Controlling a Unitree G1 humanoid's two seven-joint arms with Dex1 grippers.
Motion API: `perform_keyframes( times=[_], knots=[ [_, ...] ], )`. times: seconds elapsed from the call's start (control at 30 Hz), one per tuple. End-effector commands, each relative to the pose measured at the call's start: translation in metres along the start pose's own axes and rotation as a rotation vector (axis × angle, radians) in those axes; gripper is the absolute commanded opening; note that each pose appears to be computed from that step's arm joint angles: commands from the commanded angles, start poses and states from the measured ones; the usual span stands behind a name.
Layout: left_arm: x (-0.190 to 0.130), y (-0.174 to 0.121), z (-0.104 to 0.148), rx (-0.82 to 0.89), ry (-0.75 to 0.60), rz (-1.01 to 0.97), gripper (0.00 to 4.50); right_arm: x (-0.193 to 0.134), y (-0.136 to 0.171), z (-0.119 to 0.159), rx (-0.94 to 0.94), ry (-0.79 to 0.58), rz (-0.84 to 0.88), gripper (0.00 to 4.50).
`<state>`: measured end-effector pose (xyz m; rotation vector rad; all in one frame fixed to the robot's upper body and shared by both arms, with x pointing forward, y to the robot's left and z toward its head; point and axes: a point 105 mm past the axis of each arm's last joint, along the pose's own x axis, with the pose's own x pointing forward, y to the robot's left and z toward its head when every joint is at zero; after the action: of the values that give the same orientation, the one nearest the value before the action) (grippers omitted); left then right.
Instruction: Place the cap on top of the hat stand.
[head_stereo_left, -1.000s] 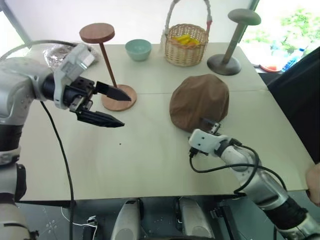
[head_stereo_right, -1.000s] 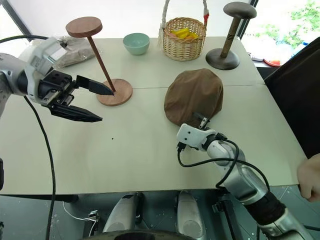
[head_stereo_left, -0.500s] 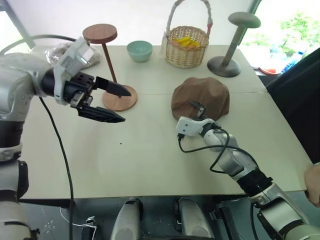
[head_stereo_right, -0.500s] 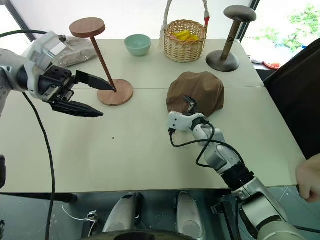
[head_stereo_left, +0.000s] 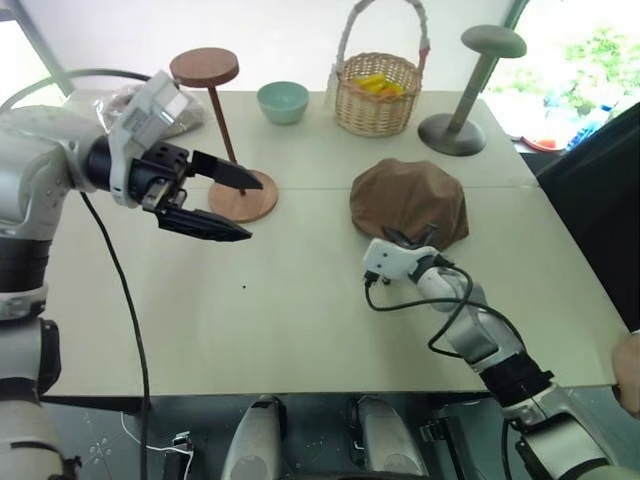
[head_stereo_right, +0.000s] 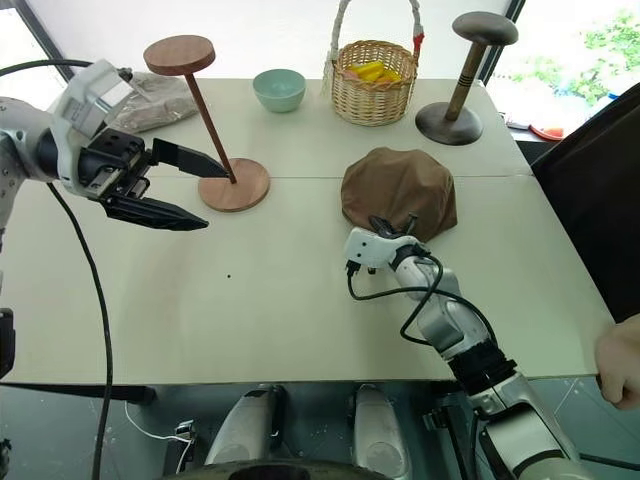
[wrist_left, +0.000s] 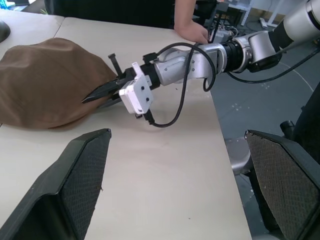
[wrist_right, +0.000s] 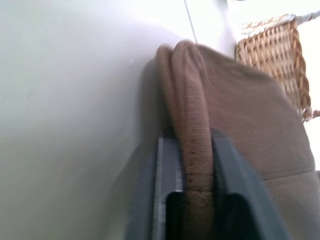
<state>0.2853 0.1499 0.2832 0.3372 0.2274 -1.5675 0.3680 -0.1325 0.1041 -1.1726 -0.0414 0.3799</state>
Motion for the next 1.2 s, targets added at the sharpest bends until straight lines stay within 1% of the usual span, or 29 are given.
perform_keyframes(
  times=[0.03,0.17,0.27,0.3,0.4,0.47,0.57,0.6,0.63,0.73,0.77,0.8,0.9,0.93,1.07,1.2],
  knots=[
    [-0.007,0.0,0.017,0.062,-0.027,0.037,4.5,-0.005,-0.009,-0.018,0.033,0.07,0.008,0.02],
    [-0.01,0.001,0.02,0.07,-0.042,0.067,4.5,-0.006,-0.037,-0.017,0.035,0.065,-0.039,0.02],
    [-0.017,0.005,0.028,0.089,-0.078,0.138,4.5,-0.007,-0.074,-0.011,-0.008,0.039,-0.098,0.02],
    [-0.024,0.012,0.034,0.1,-0.103,0.219,4.5,-0.008,-0.097,-0.004,-0.045,0.009,-0.132,0.02],
    [-0.044,0.024,0.055,0.155,-0.201,0.414,4.5,-0.01,-0.153,0.021,-0.138,-0.069,-0.217,0.02],
    [-0.053,0.026,0.061,0.184,-0.229,0.495,4.5,-0.009,-0.176,0.035,-0.174,-0.111,-0.252,0.02],
    [-0.078,0.018,0.068,0.208,-0.27,0.627,4.5,-0.007,-0.216,0.079,-0.232,-0.232,-0.328,0.02],
    [-0.083,0.016,0.068,0.211,-0.273,0.655,4.5,-0.006,-0.223,0.089,-0.238,-0.262,-0.342,0.02],
    [-0.093,0.012,0.067,0.212,-0.266,0.702,4.5,-0.005,-0.231,0.106,-0.238,-0.315,-0.357,0.02],
    [-0.119,0.003,0.063,0.204,-0.251,0.819,4.5,-0.002,-0.243,0.148,-0.266,-0.445,-0.382,0.02],
    [-0.123,0.001,0.062,0.201,-0.25,0.839,4.5,-0.001,-0.245,0.155,-0.275,-0.466,-0.386,0.02],
    [-0.134,-0.002,0.06,0.191,-0.251,0.885,4.5,-0.001,-0.246,0.169,-0.273,-0.513,-0.388,0.02],
    [-0.173,-0.012,0.047,0.136,-0.261,1.058,4.5,0.002,-0.243,0.224,-0.27,-0.671,-0.371,0.02],
    [-0.182,-0.014,0.042,0.122,-0.26,1.1,4.5,0.003,-0.242,0.236,-0.272,-0.706,-0.366,0.02],
    [-0.211,-0.023,0.023,0.061,-0.288,1.228,4.5,0.008,-0.234,0.276,-0.286,-0.803,-0.346,0.02],
    [-0.224,-0.029,0.012,0.031,-0.296,1.297,4.5,0.014,-0.22,0.306,-0.281,-0.858,-0.316,0.02]
  ],
)
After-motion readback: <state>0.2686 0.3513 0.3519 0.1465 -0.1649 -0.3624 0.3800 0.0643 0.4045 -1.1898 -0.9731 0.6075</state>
